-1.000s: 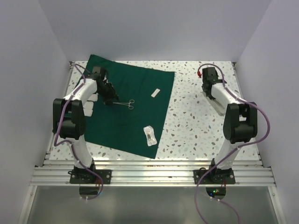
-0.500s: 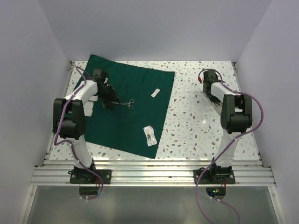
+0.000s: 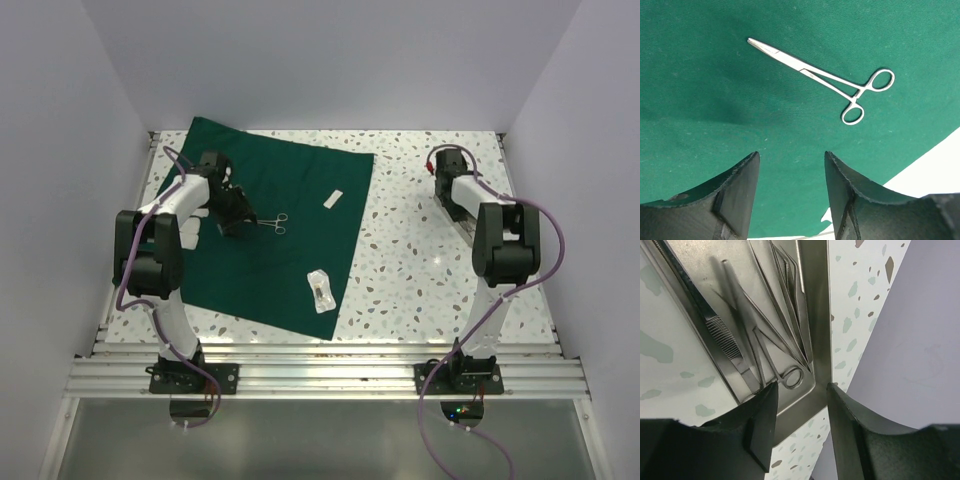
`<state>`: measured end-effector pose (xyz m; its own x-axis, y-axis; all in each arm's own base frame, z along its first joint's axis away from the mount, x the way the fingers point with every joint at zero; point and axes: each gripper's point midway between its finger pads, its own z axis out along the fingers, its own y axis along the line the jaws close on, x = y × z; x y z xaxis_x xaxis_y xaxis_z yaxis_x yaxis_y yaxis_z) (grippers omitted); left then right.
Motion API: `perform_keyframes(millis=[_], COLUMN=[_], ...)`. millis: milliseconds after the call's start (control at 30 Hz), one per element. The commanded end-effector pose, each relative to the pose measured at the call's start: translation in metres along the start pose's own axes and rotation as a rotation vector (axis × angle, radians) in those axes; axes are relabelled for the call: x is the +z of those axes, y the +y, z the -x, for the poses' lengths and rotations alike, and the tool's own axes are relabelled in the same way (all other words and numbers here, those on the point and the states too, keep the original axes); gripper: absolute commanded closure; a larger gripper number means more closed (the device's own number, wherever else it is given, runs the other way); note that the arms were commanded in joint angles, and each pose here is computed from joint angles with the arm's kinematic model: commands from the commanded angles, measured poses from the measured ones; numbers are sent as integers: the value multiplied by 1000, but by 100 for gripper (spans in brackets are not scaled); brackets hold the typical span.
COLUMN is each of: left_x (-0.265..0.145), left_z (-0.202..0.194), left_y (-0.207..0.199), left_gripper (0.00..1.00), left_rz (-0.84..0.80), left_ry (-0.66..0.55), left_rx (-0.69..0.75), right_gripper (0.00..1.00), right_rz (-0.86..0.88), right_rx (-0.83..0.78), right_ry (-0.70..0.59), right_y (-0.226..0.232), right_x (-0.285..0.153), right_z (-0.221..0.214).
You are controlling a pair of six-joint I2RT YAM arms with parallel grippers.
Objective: Prepare the surgical pack
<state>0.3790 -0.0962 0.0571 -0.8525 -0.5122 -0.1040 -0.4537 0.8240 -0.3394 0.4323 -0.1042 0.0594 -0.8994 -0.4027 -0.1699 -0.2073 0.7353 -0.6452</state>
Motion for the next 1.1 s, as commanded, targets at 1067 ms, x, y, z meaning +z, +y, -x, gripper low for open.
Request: perform_keyframes(millis=[1067], left_x=[20], left_z=[49], left_y=[-4], left_gripper=[43], left_rz=[329], left_ry=[-109], left_rx=[-364], right_gripper=[49], right_rz=[484], right_rx=[202], right_ry=[-533], right_y=[125], right_x=[-249], right_z=[34])
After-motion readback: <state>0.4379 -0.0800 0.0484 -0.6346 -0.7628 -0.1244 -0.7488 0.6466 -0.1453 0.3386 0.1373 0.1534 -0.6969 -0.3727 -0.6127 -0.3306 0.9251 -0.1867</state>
